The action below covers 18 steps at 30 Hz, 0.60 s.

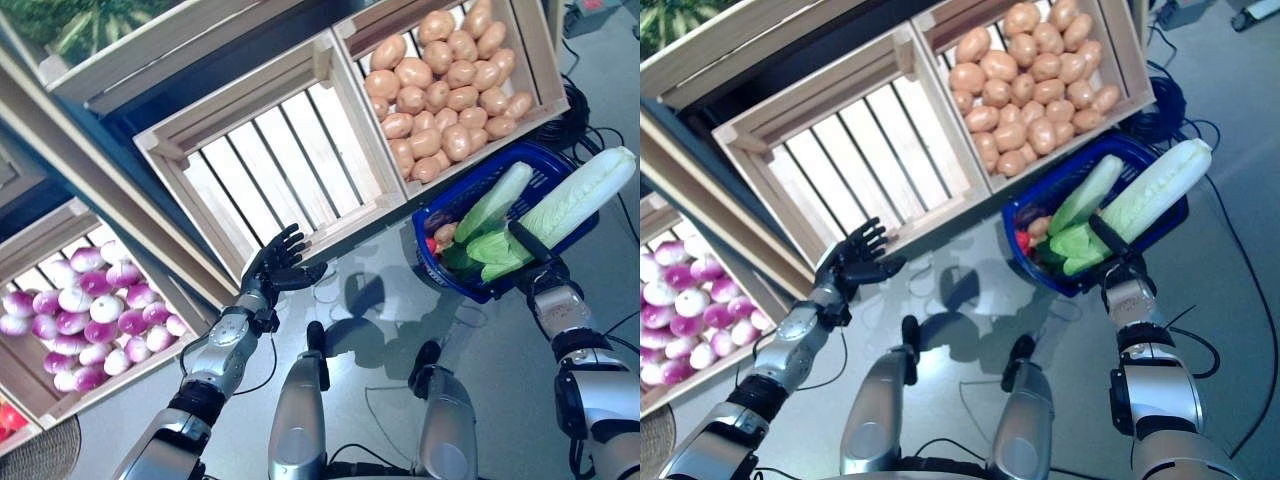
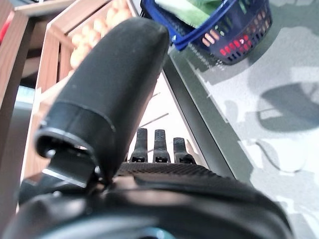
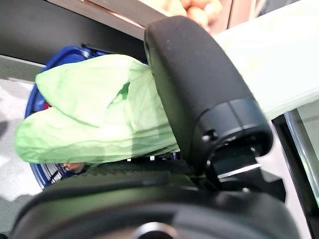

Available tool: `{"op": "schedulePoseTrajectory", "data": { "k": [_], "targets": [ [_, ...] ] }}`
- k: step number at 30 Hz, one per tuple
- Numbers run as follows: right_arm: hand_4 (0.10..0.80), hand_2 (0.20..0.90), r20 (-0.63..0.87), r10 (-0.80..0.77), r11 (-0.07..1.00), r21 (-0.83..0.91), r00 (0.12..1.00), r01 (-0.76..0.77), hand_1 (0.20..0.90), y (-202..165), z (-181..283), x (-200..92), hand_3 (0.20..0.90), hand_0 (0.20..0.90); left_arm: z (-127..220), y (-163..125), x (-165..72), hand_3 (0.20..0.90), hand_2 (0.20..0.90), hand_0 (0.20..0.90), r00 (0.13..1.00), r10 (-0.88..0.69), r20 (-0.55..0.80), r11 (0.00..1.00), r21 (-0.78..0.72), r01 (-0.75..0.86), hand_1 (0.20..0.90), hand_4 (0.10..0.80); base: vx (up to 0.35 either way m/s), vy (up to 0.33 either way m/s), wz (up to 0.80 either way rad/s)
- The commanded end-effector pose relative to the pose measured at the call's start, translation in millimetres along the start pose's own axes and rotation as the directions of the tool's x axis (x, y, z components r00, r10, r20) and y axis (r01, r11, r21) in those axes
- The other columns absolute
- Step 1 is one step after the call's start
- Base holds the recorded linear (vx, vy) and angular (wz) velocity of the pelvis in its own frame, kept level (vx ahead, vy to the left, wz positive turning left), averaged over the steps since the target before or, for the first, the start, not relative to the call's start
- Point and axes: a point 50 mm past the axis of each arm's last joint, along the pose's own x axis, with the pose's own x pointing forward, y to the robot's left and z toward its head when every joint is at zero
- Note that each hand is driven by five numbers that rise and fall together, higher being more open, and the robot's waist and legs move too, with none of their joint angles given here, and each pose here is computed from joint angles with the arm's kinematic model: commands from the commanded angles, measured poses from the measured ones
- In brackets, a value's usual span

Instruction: Put vegetables into the basket

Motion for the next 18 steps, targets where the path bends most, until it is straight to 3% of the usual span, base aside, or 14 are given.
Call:
{"op": "schedulePoseTrajectory", "data": {
  "k": [1, 7, 8, 18],
  "targets": [
    [0.4, 0.3, 0.216, 0.129, 0.992, -0.036, 0.968, -0.125, 0.3, 20.7, 68.5, -4.5, 0.3, 0.3, 51.8, -10.3, 4.8, 0.9, 0.9, 0.9, 0.96, -0.075, 0.269, 0.993, -0.069, 0.097, 0.9, 0.8, -0.077, 0.02, -0.01],
    [0.4, 0.3, 0.283, 0.122, 0.992, -0.041, 0.951, -0.115, 0.3, 30.0, 92.5, -6.3, 0.3, 0.3, 48.0, -10.0, 4.0, 0.9, 0.9, 0.9, 0.962, -0.095, 0.254, 0.989, -0.084, 0.12, 0.9, 0.8, -0.02, 0.002, 0.01],
    [0.8, 0.9, 0.299, 0.115, 0.993, -0.043, 0.947, -0.107, 0.9, 32.2, 97.9, -7.2, 0.9, 0.9, 47.9, -10.5, 3.6, 0.9, 0.9, 0.9, 0.961, -0.101, 0.256, 0.988, -0.087, 0.127, 0.9, 0.8, -0.016, -0.019, 0.04],
    [0.8, 0.9, 0.37, 0.168, 0.985, -0.034, 0.914, -0.167, 0.9, 50.2, 111.7, -11.2, 0.9, 0.9, 53.8, -8.6, 2.5, 0.9, 0.9, 0.9, 0.952, -0.118, 0.284, 0.984, -0.094, 0.15, 0.9, 0.8, -0.008, -0.004, 0.0]
  ]
}}
